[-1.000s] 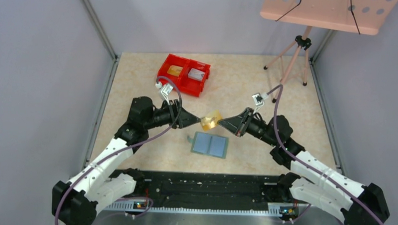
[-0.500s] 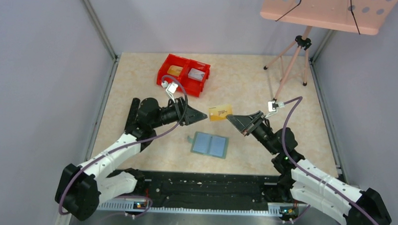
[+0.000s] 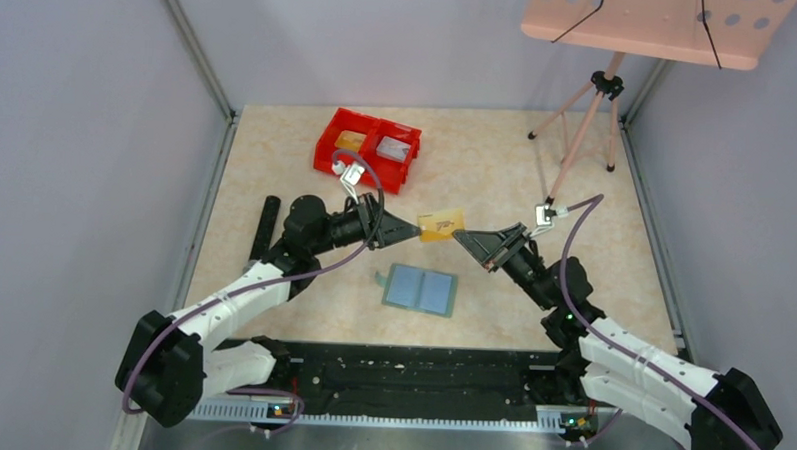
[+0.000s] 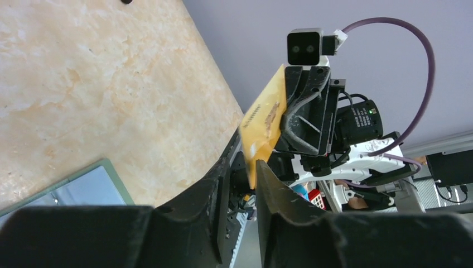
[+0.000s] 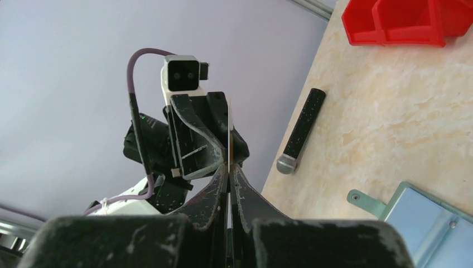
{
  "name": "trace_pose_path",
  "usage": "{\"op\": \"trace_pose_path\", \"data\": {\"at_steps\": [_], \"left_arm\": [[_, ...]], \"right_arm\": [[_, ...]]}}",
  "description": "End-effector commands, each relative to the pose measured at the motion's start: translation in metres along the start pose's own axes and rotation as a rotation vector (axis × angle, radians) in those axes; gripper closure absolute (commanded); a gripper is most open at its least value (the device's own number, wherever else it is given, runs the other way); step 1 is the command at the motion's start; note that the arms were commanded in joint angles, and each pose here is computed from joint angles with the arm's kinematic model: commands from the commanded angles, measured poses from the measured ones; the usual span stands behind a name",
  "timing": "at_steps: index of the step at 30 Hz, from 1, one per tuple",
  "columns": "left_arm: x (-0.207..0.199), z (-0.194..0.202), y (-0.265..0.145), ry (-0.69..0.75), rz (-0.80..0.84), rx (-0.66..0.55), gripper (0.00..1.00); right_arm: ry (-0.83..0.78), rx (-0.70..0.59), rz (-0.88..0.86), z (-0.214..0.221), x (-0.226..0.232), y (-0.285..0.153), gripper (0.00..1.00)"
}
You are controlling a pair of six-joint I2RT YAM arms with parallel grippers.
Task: Take the credit cards out of the card holder
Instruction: Place the credit card in the storage box.
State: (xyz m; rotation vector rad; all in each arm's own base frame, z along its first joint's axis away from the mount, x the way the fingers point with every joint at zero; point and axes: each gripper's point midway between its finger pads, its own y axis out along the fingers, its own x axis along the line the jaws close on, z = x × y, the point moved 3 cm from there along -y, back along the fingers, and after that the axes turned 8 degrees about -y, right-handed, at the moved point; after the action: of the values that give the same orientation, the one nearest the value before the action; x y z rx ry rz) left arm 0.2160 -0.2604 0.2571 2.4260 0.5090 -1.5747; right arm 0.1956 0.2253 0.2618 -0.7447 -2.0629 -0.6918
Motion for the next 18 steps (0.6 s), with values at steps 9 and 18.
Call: {"op": "trace_pose_path", "data": {"at_steps": [9, 18], "left_arm": [[-0.018, -0.010, 0.011, 0.011, 0.115, -0.011, 0.78], [-0.006, -0.031, 0.008, 0.072, -0.001, -0.090, 1.00]], "right_arm": [[0.019, -0.041, -0.018, -0.005, -0.001, -0.002, 1.00], [-0.009, 0.017, 0.022, 0.006, -0.012, -0.006, 0.87]]}}
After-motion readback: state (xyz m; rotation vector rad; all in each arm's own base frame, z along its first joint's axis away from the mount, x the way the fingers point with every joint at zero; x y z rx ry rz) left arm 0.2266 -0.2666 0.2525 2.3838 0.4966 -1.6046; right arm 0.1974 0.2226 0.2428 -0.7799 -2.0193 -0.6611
